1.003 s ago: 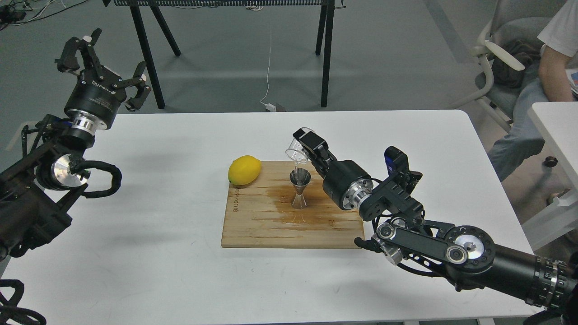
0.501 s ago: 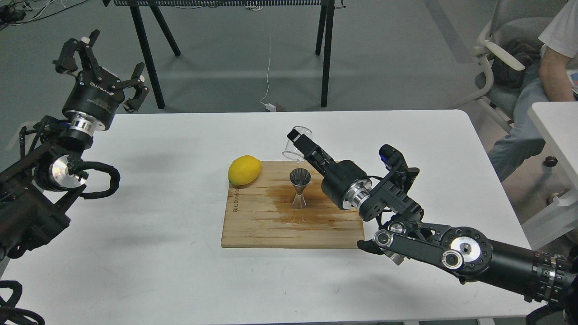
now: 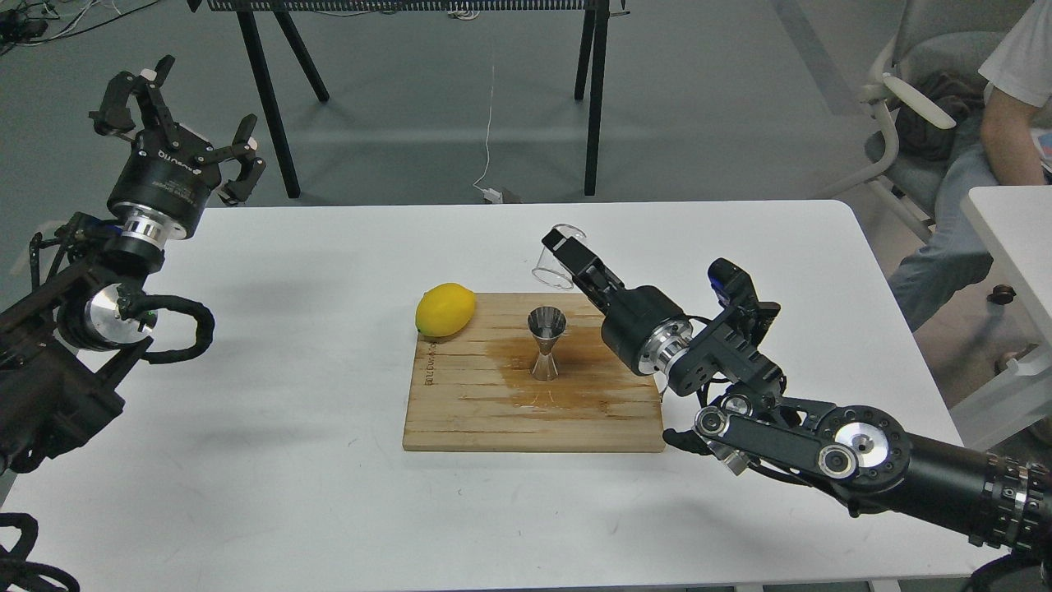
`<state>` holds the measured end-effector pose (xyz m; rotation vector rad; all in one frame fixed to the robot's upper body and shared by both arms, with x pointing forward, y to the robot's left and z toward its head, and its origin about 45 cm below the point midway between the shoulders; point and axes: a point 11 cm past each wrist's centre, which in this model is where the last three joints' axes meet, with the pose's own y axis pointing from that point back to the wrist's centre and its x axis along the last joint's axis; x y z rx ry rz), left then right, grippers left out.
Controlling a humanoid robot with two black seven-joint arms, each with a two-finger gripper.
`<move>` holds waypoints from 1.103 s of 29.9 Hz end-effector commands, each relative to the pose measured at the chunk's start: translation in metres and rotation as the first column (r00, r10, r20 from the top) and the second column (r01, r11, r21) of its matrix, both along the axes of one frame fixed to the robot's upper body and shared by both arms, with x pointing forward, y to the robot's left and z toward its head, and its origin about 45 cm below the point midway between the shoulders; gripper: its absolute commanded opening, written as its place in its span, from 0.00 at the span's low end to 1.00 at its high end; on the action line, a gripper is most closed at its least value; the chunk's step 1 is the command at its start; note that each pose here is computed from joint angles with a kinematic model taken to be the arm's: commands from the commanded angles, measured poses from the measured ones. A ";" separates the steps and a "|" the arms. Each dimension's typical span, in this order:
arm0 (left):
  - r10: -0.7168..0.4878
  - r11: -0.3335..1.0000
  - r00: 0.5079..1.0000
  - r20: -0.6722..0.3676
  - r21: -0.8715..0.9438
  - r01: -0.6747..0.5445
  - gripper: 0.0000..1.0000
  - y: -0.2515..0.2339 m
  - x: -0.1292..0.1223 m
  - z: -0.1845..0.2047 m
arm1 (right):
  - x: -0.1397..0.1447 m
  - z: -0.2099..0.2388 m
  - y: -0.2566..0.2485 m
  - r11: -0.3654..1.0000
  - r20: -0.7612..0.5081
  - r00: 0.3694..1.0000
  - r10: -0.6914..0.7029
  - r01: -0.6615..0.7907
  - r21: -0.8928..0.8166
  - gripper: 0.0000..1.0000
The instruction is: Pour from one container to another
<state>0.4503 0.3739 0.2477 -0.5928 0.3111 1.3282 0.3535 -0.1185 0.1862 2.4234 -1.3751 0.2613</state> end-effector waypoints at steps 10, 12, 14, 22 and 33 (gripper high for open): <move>0.002 1.000 1.000 0.013 -0.016 -0.002 1.00 0.000 0.001 0.004 | 0.022 0.019 -0.072 0.864 -0.357 0.912 -0.200 0.336 0.375 0.33; -0.002 1.000 1.000 0.016 -0.020 0.002 1.00 -0.002 0.001 0.004 | 0.024 0.020 -0.087 0.780 -0.448 0.872 -0.198 0.417 0.467 0.33; -0.006 1.000 1.000 0.017 -0.028 0.007 1.00 -0.006 0.002 0.004 | 0.023 0.017 -0.103 0.691 -0.525 0.832 -0.179 0.486 0.535 0.33; -0.020 0.999 1.000 0.017 -0.046 0.020 1.00 -0.015 0.003 0.001 | 0.015 -0.017 -0.178 0.253 -0.759 0.648 -0.068 0.747 0.615 0.33; -0.040 0.998 0.999 0.030 -0.042 0.041 1.00 -0.013 0.002 0.004 | -0.020 -0.076 -0.198 -0.032 -0.807 0.577 0.124 0.815 0.578 0.35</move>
